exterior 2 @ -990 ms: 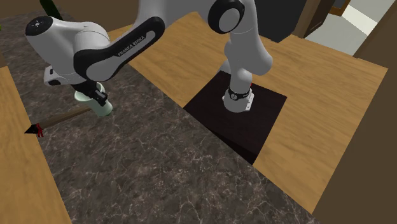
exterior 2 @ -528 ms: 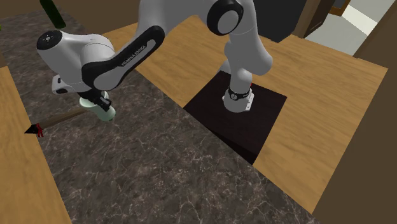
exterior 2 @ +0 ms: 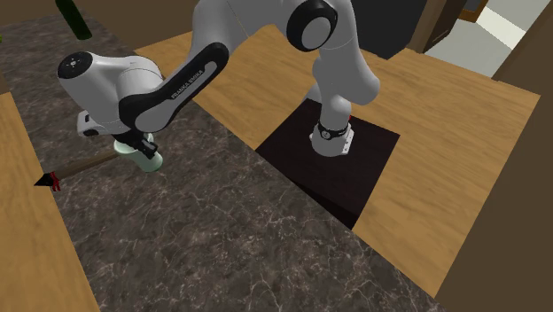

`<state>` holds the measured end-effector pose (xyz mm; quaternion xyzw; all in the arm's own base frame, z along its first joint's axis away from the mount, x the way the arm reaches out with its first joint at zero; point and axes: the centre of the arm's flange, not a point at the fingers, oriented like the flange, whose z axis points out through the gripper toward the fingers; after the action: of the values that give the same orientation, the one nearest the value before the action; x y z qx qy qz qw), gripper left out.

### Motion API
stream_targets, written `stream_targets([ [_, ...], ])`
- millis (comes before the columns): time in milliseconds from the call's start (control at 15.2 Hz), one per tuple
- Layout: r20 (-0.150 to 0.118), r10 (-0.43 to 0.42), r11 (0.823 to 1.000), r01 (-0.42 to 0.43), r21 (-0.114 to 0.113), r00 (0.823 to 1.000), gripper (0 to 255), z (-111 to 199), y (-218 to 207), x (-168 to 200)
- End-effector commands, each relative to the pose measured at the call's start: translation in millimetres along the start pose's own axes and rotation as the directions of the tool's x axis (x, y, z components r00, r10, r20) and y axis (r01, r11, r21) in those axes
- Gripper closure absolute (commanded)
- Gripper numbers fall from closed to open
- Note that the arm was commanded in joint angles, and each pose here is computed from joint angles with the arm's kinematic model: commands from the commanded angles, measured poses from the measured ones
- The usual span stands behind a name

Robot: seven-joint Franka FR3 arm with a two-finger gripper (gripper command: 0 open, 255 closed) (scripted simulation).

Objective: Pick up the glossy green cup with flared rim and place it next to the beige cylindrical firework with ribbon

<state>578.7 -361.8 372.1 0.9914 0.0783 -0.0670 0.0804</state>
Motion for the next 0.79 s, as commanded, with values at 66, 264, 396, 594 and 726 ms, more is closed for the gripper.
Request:
stream_targets([
  [66, -0.001, 0.0, 1.0, 0.0, -0.001, 1.0, 255, -0.2, 0.1, 0.0],
  [264, -0.001, 0.0, 1.0, 0.0, -0.001, 1.0, 0, -0.2, 0.1, 0.0],
  [396, -0.001, 0.0, 1.0, 0.0, -0.001, 1.0, 0, -0.3, 0.1, 0.0],
  [594, -0.001, 0.0, 1.0, 0.0, -0.001, 1.0, 0, -26.6, 0.1, 0.0],
  [726, -0.001, 0.0, 1.0, 0.0, -0.001, 1.0, 0, -50.2, 0.0, 0.0],
])
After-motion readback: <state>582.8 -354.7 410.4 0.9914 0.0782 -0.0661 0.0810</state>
